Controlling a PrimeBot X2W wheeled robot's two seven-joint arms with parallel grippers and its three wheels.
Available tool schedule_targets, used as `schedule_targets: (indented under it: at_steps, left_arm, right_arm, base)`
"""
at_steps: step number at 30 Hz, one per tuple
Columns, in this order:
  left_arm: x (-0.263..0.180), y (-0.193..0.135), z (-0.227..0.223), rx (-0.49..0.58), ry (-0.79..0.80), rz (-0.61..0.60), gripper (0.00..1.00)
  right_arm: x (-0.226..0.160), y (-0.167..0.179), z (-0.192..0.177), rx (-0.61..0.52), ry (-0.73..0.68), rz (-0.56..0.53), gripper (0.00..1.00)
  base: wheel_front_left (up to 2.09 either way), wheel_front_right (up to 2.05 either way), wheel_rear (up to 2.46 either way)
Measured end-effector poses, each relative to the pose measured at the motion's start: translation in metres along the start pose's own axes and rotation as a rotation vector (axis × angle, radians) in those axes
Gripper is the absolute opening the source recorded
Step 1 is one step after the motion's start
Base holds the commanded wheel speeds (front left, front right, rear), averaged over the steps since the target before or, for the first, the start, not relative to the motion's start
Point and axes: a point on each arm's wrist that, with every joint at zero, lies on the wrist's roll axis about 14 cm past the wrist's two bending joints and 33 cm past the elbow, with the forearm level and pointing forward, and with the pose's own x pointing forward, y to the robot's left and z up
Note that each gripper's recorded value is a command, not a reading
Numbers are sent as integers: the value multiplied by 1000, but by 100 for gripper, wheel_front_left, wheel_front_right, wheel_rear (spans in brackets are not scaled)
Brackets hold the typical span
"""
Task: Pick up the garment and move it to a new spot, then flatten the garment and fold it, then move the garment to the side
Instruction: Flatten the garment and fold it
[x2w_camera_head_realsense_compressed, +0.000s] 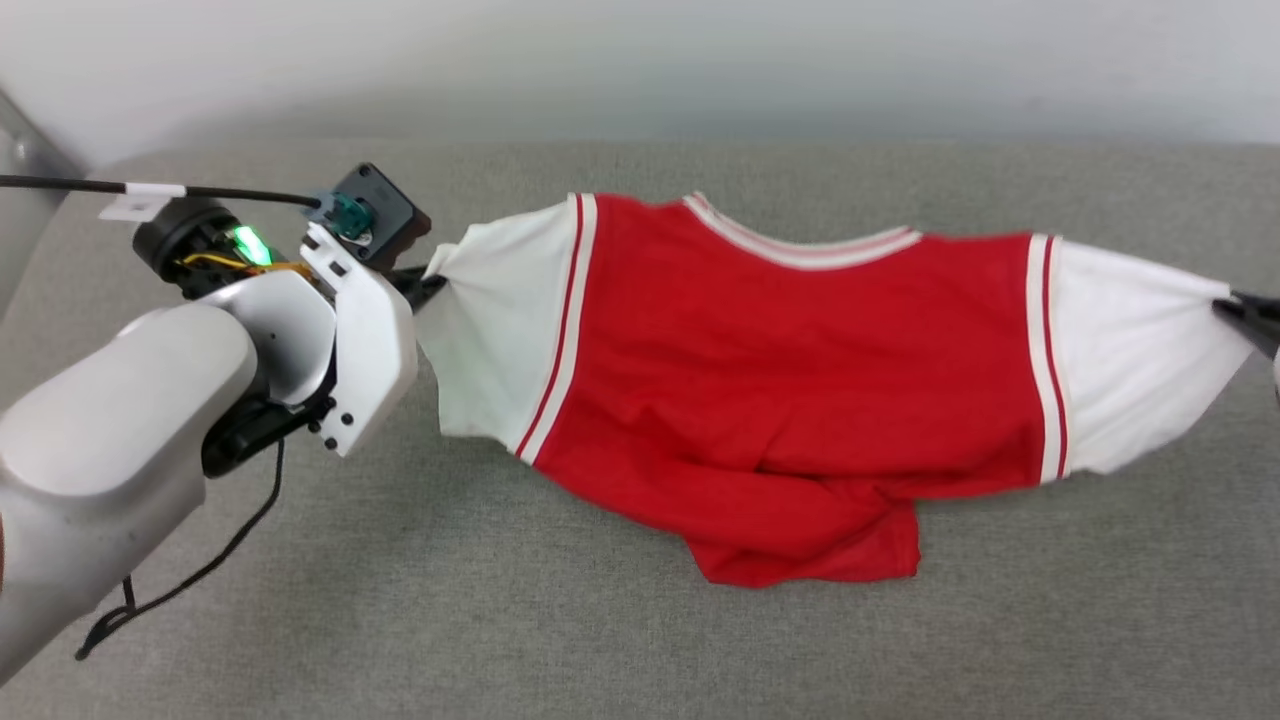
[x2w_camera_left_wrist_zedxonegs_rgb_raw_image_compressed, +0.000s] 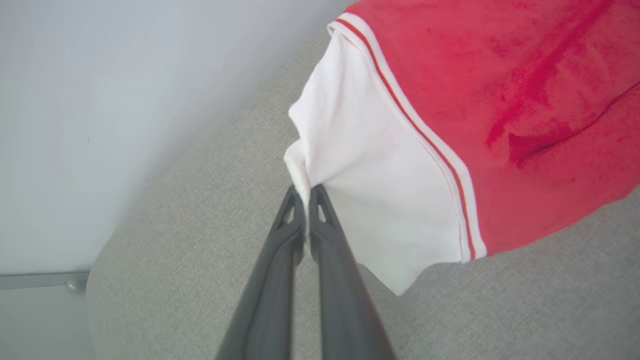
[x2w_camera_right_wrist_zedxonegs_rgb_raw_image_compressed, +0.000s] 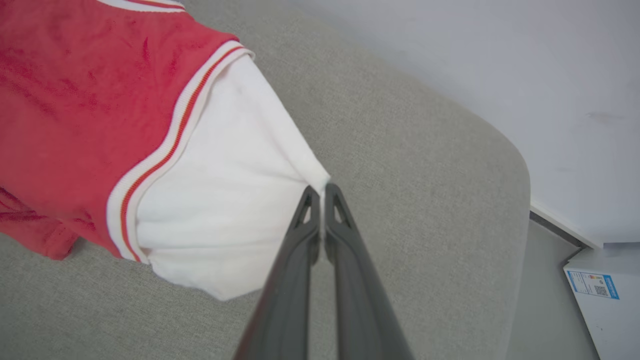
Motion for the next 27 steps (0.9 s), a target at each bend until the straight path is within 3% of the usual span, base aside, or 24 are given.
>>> schedule_targets:
  at_steps: [9,27]
  left_arm:
    - [-37,29,107,146,-294,150,0]
    - [-26,136,246,223,-623,440,0]
  right_arm:
    - [-68,-42,96,-80,-342,-161,0]
    - [-65,-112,261,-179,-659,-425,0]
  base:
    - [0,0,0]
    - [0,0,0]
